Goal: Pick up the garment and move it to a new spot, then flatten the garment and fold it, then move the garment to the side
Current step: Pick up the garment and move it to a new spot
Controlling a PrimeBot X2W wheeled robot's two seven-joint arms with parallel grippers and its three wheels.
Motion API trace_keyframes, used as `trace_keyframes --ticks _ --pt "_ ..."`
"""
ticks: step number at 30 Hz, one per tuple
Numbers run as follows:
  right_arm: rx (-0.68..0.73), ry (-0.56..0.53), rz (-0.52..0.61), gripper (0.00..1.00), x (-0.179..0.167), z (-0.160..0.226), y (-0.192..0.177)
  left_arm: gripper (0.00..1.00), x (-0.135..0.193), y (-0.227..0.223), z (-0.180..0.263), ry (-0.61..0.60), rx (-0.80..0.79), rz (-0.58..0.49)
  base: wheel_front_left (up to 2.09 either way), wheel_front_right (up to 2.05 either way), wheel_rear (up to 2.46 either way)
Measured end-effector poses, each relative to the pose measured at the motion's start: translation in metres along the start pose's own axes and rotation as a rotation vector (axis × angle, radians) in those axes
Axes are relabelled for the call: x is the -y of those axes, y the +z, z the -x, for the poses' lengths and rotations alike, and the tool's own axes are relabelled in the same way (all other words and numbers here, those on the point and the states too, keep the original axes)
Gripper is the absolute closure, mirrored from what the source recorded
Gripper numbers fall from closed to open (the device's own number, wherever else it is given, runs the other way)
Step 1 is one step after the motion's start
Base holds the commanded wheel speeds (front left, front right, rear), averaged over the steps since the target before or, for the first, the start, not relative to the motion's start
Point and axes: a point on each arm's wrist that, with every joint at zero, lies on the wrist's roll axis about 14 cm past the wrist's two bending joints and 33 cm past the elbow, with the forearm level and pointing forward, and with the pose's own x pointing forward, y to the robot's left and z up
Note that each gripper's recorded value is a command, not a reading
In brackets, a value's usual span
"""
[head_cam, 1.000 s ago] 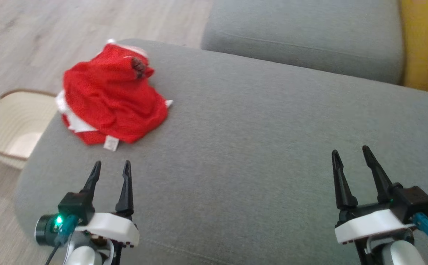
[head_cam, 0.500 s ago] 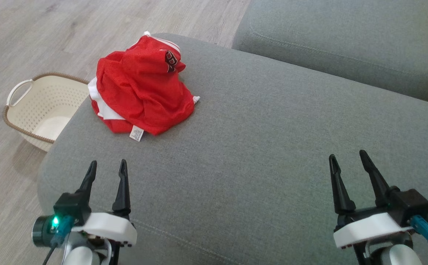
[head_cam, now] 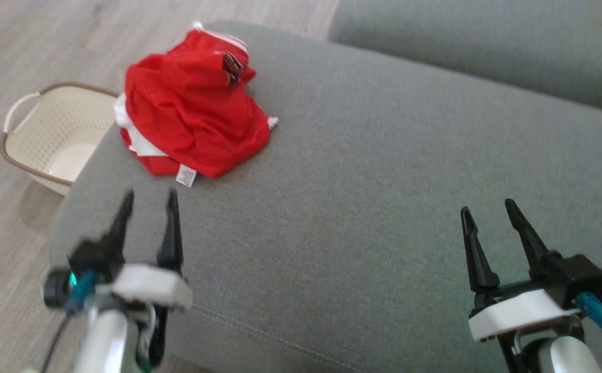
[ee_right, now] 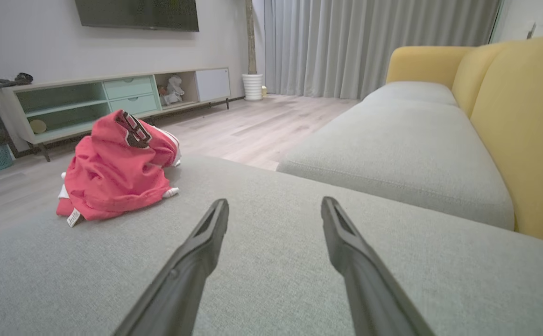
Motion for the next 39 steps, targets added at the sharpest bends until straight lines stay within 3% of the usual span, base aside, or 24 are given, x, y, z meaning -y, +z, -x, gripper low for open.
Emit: trace_keyframes --ticks 6,12,19,26,27,28,33,39 --pt "-0.034 -0.018 -0.012 0.0 0.016 -0.018 -0.011 0.0 0.003 0.014 -0.06 0.006 0.034 0.042 0.0 0.0 0.0" --pt "-0.038 -0.04 -0.015 0.0 0.037 -0.031 -0.019 0.0 0.013 0.009 -0.118 -0.045 0.011 0.014 0.0 0.0 0.0" --pt "-0.074 -0.092 -0.036 0.0 0.063 -0.035 -0.04 0.0 0.032 -0.027 -0.193 -0.136 -0.151 -0.083 0.0 0.0 0.0" --pt "-0.116 -0.155 -0.047 0.0 0.085 -0.023 -0.061 0.0 0.032 -0.085 -0.219 -0.116 -0.385 -0.141 0.0 0.0 0.0" --pt "-0.124 -0.162 -0.048 0.0 0.087 -0.021 -0.064 0.56 0.03 -0.091 -0.219 -0.109 -0.41 -0.146 0.0 0.0 0.0" --pt "-0.128 -0.168 -0.049 0.0 0.089 -0.02 -0.066 1.0 0.029 -0.095 -0.22 -0.105 -0.427 -0.149 0.0 0.0 0.0" --pt "-0.111 -0.176 -0.052 0.0 0.09 -0.019 -0.06 1.0 0.024 -0.085 -0.224 -0.126 -0.397 -0.229 0.0 0.0 0.0" --pt "-0.063 -0.186 -0.031 0.0 0.091 -0.019 -0.042 1.0 0.024 -0.022 -0.236 -0.131 -0.199 -0.238 0.0 0.0 0.0"
